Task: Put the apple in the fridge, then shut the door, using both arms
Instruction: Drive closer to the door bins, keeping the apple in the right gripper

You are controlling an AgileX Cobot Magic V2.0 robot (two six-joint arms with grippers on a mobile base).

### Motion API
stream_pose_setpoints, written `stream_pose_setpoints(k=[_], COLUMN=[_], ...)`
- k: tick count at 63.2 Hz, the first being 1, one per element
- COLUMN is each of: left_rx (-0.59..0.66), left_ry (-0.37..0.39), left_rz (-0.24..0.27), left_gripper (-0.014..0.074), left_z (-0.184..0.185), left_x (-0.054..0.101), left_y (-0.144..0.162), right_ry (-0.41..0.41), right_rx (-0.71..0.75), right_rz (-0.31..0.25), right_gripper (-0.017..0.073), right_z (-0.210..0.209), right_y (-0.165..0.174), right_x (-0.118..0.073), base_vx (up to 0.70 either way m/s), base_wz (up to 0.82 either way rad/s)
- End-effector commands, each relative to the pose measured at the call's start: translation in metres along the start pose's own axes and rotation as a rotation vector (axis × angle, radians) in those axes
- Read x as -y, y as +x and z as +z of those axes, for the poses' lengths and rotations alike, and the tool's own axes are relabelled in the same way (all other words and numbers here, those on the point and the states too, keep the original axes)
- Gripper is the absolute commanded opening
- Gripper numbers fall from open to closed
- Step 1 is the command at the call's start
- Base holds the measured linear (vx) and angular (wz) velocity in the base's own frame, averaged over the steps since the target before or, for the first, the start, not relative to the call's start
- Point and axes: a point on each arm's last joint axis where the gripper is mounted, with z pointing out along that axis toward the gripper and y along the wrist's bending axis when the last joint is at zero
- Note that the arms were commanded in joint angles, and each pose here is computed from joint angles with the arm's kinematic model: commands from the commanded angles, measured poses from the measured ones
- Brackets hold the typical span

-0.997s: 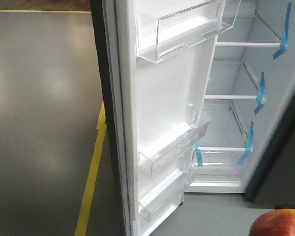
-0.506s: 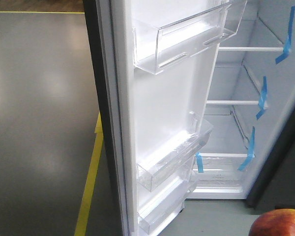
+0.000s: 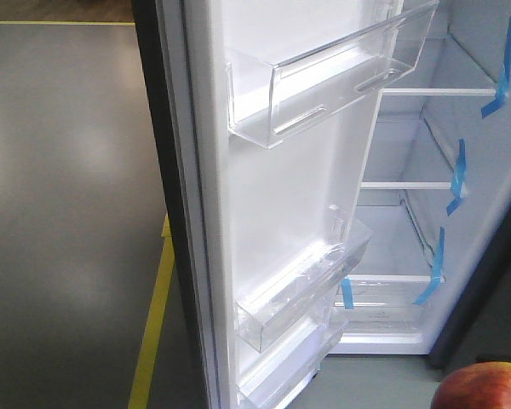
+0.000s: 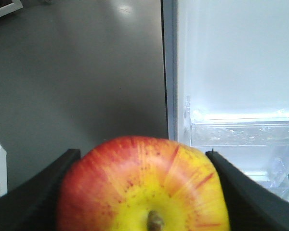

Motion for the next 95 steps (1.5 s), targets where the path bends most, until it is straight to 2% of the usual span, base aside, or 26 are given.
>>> stream_pose_setpoints(k=[1, 95], left_rx=[0.071, 0.071], left_ry=[0.000, 0.000], left_rz=[-0.009, -0.009], left_gripper=[-0.0006, -0.0006], left_z=[-0.0011, -0.0011], left_x=[-0.0001, -0.0001], left_y=[-0.0008, -0.0008], right_ry=[0.009, 0.009], right_rx=[0.079, 0.079], right_rz=[0.008, 0.008], right_gripper=[0.0370, 0.0370], right_z=[-0.0036, -0.0036], right_y=[-0.0124, -0.0124], right_x=[-0.0001, -0.0001], base_vx=[0.07, 0.03], base_wz=[0.00, -0.02])
